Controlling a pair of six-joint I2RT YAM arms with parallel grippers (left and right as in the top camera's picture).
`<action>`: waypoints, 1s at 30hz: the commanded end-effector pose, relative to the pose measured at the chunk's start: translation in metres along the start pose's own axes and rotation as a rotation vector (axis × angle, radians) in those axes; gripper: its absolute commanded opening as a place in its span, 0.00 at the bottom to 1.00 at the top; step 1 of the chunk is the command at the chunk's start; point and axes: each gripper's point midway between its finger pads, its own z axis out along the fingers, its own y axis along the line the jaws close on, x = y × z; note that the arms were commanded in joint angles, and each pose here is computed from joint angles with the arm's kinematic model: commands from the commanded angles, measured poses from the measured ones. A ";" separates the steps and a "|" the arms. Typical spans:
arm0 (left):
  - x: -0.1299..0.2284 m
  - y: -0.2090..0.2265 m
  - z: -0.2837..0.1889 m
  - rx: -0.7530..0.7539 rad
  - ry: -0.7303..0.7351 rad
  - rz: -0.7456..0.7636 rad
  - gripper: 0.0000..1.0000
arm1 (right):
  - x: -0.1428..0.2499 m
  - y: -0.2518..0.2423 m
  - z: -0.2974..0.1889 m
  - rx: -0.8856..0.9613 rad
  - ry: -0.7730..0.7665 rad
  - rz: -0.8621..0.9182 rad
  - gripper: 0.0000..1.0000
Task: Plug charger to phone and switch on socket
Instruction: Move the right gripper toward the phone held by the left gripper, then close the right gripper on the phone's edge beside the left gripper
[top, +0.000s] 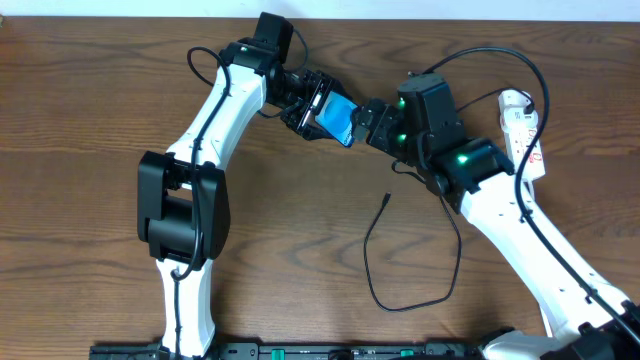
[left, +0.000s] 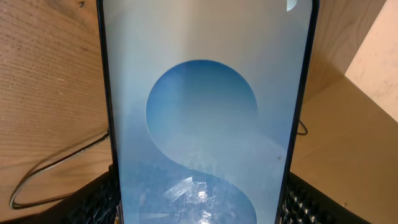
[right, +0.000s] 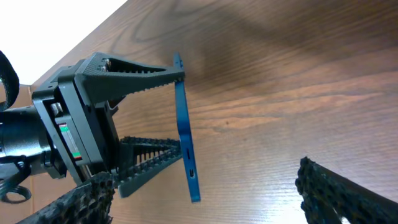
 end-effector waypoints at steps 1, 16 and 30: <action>0.011 -0.009 -0.010 0.032 0.018 0.014 0.73 | 0.002 0.011 0.008 -0.039 0.027 0.005 0.91; 0.032 -0.015 -0.009 0.064 0.132 0.042 0.73 | 0.005 0.009 0.026 -0.032 0.040 0.011 0.66; 0.035 -0.014 -0.007 0.061 0.135 0.099 0.73 | 0.002 0.012 0.032 -0.045 0.029 0.009 0.49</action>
